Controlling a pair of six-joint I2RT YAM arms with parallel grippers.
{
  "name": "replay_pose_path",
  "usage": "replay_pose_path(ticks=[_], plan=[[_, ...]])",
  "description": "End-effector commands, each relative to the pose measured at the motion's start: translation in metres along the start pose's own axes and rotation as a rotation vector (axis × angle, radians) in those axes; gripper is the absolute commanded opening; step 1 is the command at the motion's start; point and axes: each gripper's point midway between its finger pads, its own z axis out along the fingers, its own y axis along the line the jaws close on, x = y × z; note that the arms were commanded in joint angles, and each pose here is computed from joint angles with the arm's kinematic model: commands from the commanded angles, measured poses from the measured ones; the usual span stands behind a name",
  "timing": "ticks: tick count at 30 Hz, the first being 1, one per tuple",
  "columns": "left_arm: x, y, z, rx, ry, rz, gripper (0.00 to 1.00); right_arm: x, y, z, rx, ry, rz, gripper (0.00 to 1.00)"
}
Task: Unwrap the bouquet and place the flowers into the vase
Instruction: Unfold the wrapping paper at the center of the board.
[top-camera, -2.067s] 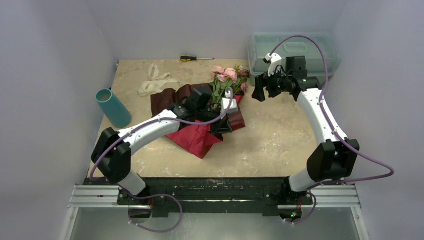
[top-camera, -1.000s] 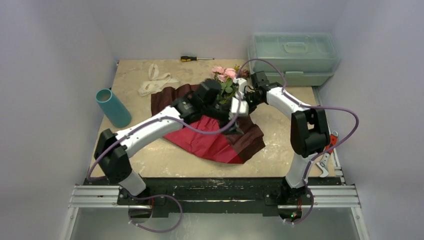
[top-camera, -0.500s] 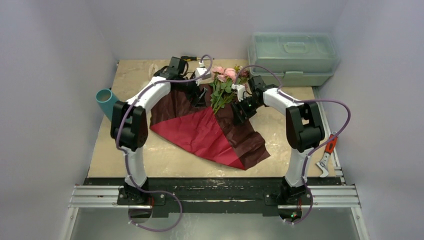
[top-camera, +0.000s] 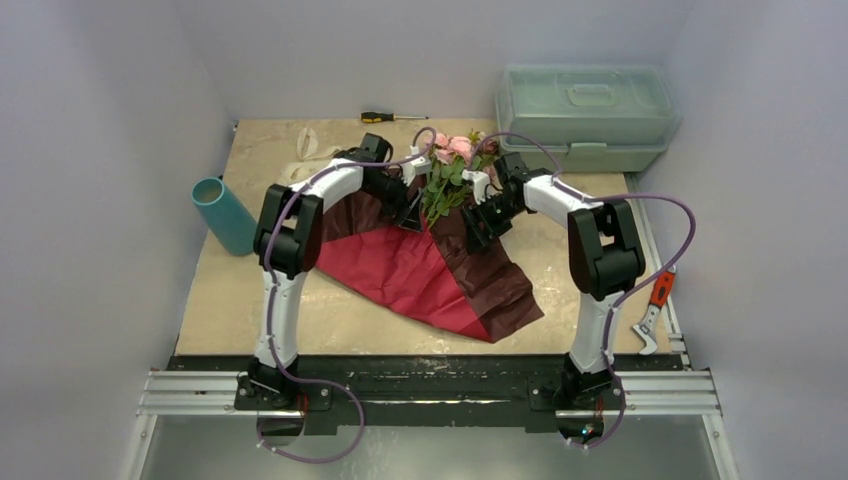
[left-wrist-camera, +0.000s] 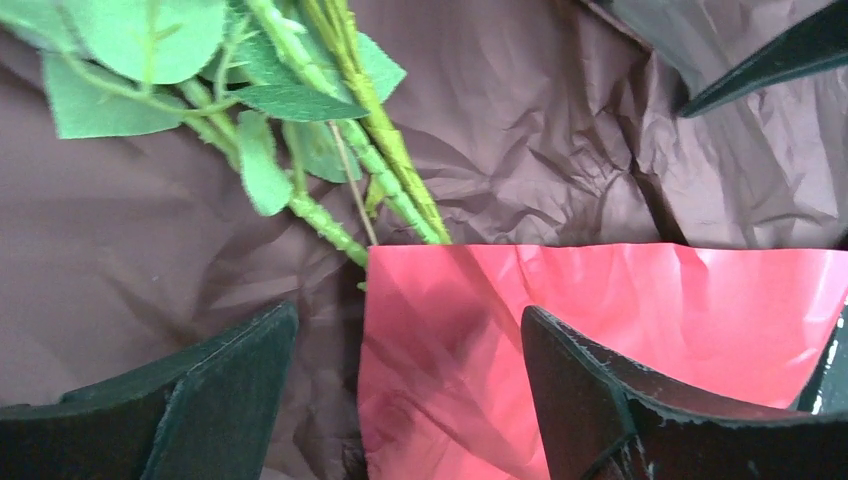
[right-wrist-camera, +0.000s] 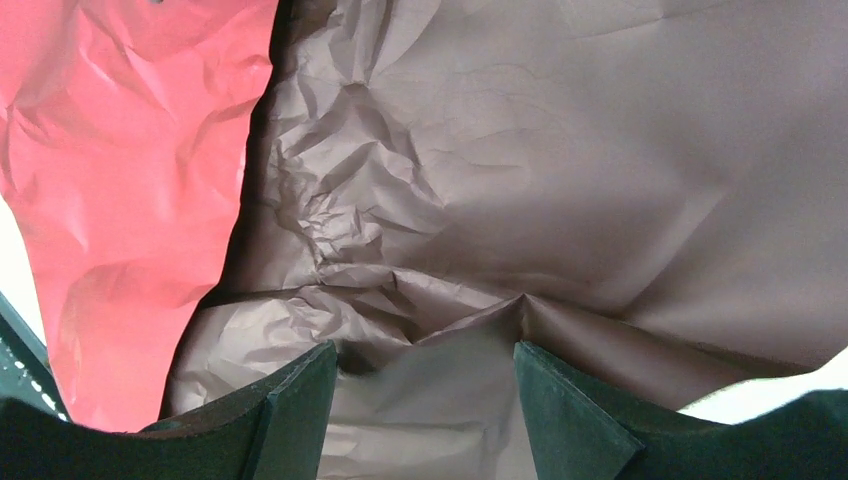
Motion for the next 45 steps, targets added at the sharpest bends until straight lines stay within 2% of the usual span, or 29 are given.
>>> replay_pose_path(ticks=[1,7,10,12,16,19,23,28,39,45], plan=[[-0.008,-0.027,0.008,0.093,0.008,0.046,0.76,-0.009,-0.007,0.001,0.018,-0.01,0.001,0.69],[-0.01,-0.066,-0.014,0.159,0.041,0.105,0.28,-0.008,-0.014,0.007,0.04,-0.002,0.015,0.66],[-0.013,-0.077,-0.039,0.105,0.057,0.166,0.12,-0.009,-0.018,0.009,0.053,-0.004,0.016,0.65],[-0.014,-0.085,-0.056,0.066,0.053,0.215,0.07,-0.007,-0.02,0.011,0.063,0.005,0.02,0.64],[-0.013,-0.106,-0.091,0.011,0.063,0.317,0.08,-0.004,-0.022,0.013,0.073,0.008,0.03,0.62],[0.003,-0.127,-0.108,0.053,0.113,0.357,0.0,-0.001,-0.024,0.014,0.082,0.012,0.033,0.62],[0.044,-0.163,-0.129,0.157,0.216,0.345,0.0,0.002,-0.026,0.015,0.094,0.017,0.032,0.61],[0.113,-0.192,-0.147,0.19,0.358,0.365,0.0,0.002,-0.03,0.015,0.111,0.022,0.027,0.61],[0.211,-0.201,-0.148,0.168,0.677,0.404,0.0,0.011,-0.035,0.015,0.151,0.044,0.026,0.61],[0.212,-0.241,-0.119,0.261,0.703,0.532,0.0,0.013,-0.035,0.015,0.153,0.047,0.029,0.61]])
